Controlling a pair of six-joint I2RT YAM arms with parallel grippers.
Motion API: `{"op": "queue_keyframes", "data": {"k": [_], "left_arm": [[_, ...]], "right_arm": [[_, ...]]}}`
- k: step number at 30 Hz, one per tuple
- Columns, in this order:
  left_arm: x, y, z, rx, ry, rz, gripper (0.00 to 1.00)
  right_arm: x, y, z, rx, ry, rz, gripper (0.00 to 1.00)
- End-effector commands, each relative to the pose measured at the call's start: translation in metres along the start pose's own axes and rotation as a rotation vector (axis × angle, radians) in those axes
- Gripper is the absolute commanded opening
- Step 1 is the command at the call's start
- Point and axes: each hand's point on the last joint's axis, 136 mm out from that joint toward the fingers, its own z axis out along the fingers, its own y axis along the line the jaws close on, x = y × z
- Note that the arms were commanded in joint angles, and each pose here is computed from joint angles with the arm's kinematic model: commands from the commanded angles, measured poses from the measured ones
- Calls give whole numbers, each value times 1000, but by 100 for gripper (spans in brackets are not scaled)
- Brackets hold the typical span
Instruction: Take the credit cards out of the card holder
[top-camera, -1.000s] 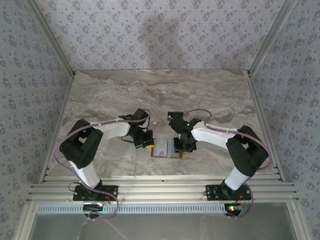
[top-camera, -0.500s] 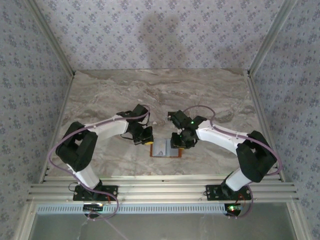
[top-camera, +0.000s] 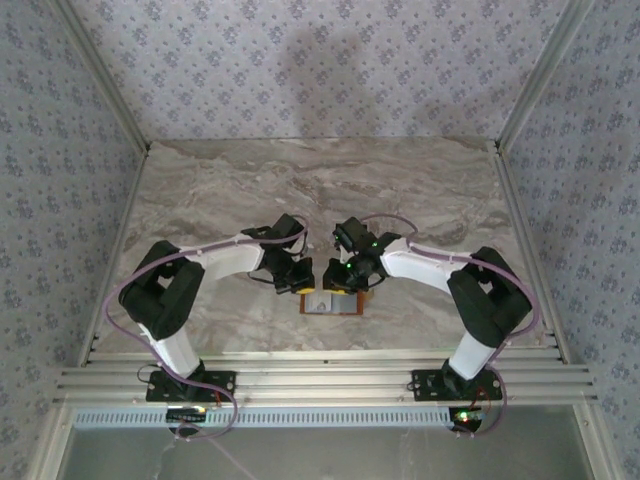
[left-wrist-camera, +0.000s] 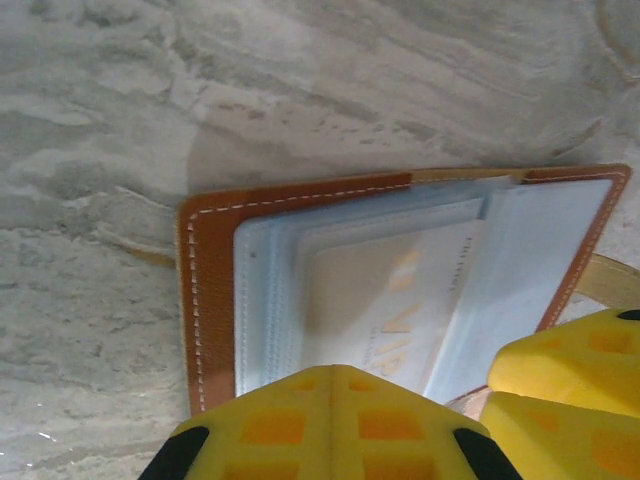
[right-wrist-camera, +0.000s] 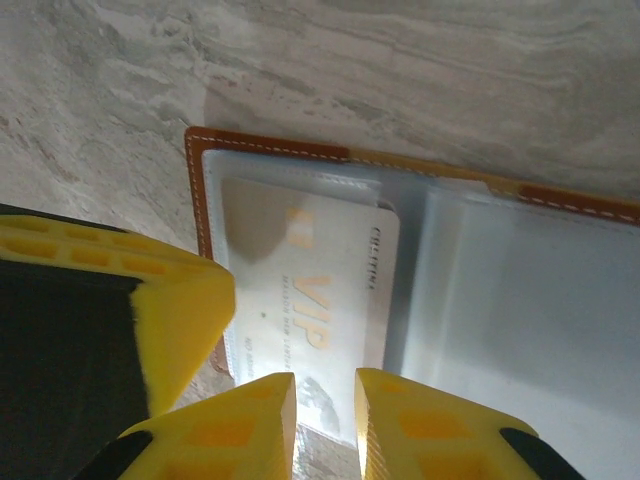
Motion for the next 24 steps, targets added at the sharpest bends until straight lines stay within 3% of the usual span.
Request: {"op": "queue_keyframes", "data": {"k": [1,24], "left_arm": [[6,7,10,-3,32,-25,1],[10,19,12,-46,38,-36,1]], "right_arm": [[-1,6,6,-44,16,22,23],[5,-29,14,96,15,21,22]]}}
